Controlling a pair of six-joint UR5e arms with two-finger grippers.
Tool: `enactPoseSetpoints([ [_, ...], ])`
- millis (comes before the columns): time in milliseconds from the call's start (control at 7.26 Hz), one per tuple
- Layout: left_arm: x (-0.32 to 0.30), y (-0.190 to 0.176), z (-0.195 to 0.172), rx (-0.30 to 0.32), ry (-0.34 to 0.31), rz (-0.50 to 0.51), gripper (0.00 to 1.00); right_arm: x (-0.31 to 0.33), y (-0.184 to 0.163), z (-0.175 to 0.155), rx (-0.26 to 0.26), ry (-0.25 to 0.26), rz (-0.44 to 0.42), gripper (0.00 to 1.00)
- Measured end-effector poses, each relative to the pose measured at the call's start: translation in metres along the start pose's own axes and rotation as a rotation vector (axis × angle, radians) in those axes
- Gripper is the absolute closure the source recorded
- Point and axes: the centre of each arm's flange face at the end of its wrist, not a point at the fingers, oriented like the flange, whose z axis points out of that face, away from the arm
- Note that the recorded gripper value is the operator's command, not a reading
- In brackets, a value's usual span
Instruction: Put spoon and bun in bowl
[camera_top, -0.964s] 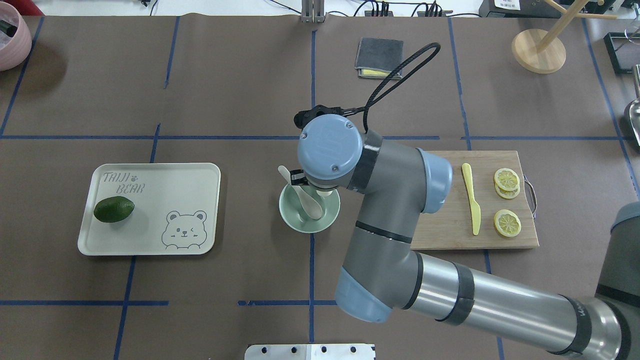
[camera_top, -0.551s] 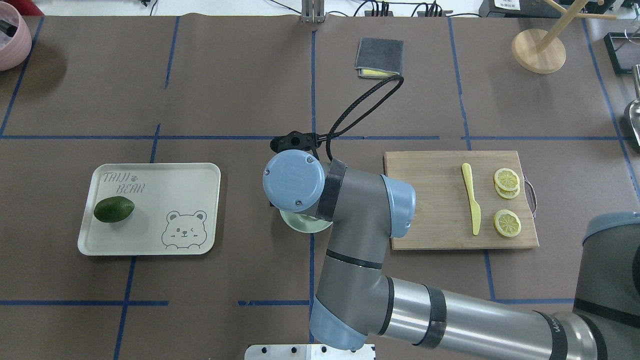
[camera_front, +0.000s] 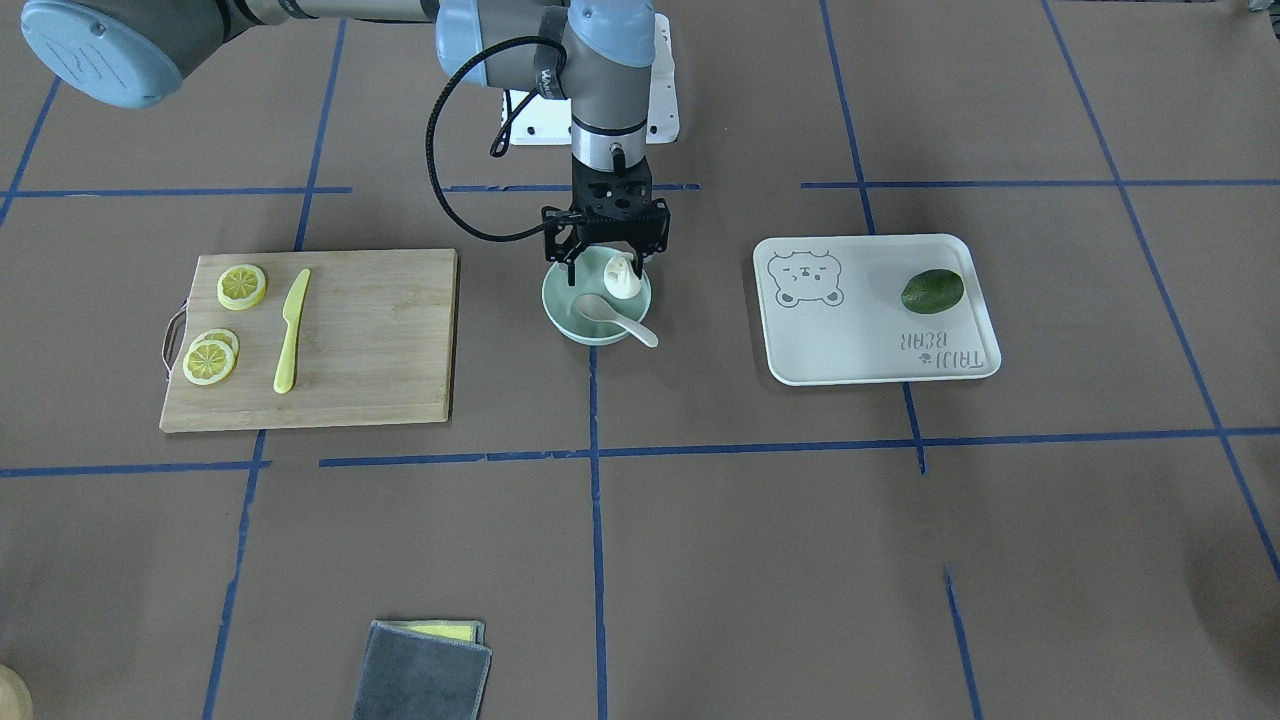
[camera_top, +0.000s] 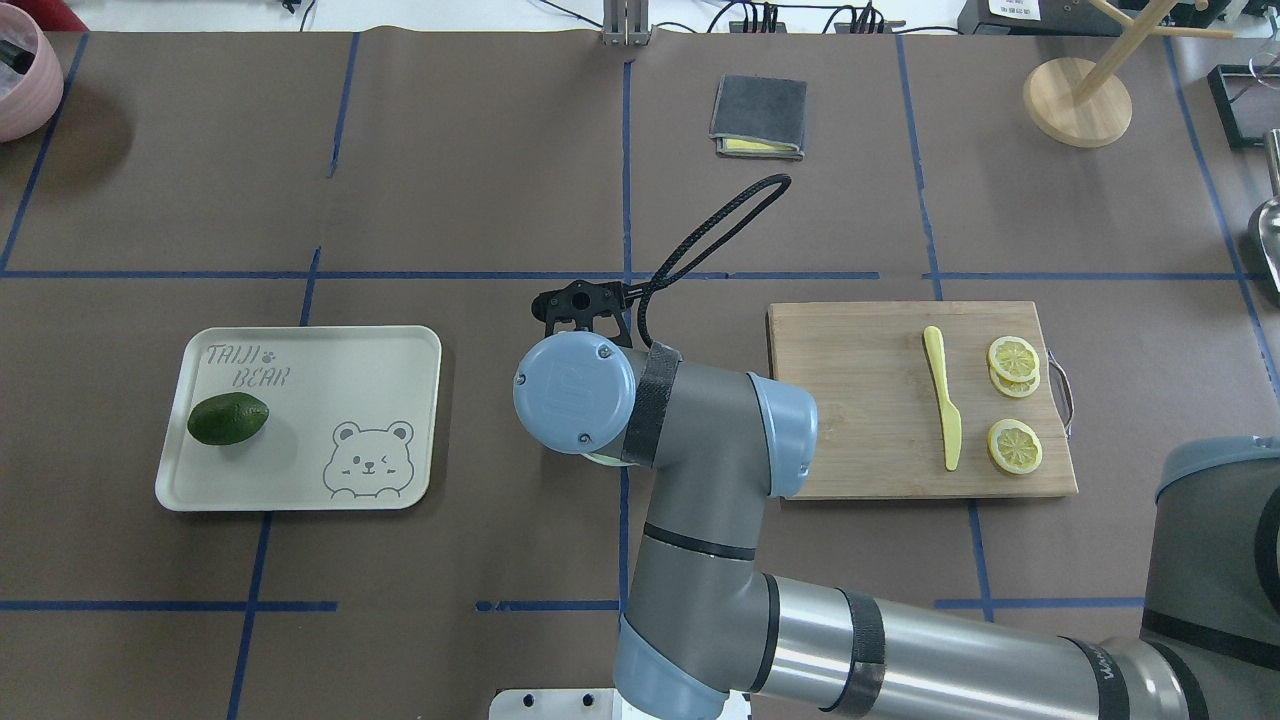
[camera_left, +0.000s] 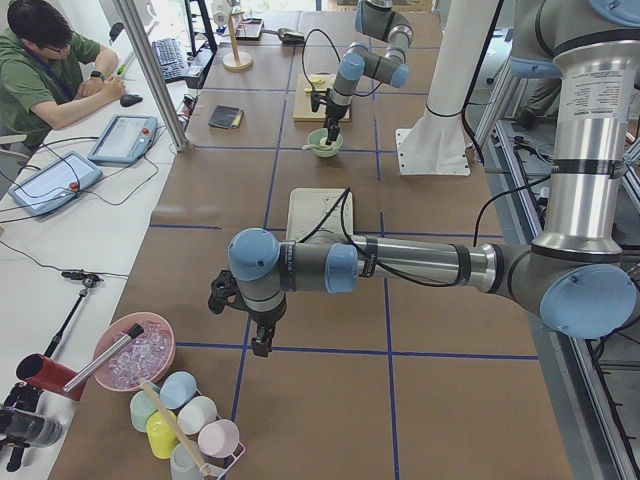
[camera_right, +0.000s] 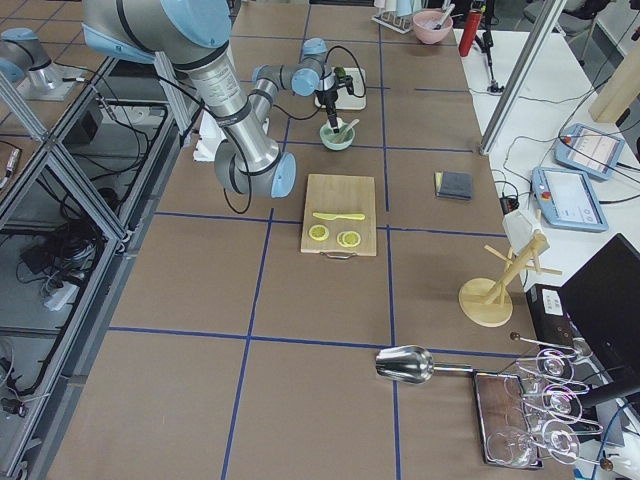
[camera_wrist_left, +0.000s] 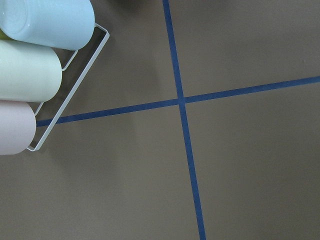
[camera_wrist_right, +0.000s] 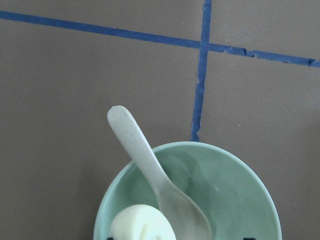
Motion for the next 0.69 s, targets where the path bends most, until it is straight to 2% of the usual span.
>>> enactPoseSetpoints([
  [413, 0.000, 0.000, 0.001, -0.002, 0.001, 0.000, 0.00, 0.010, -0.018, -0.008, 0.013, -0.005, -0.010, 0.00],
  [688, 0.000, 0.000, 0.001, -0.002, 0.001, 0.001, 0.00, 0.041, -0.053, -0.030, 0.000, -0.037, -0.014, 0.00],
])
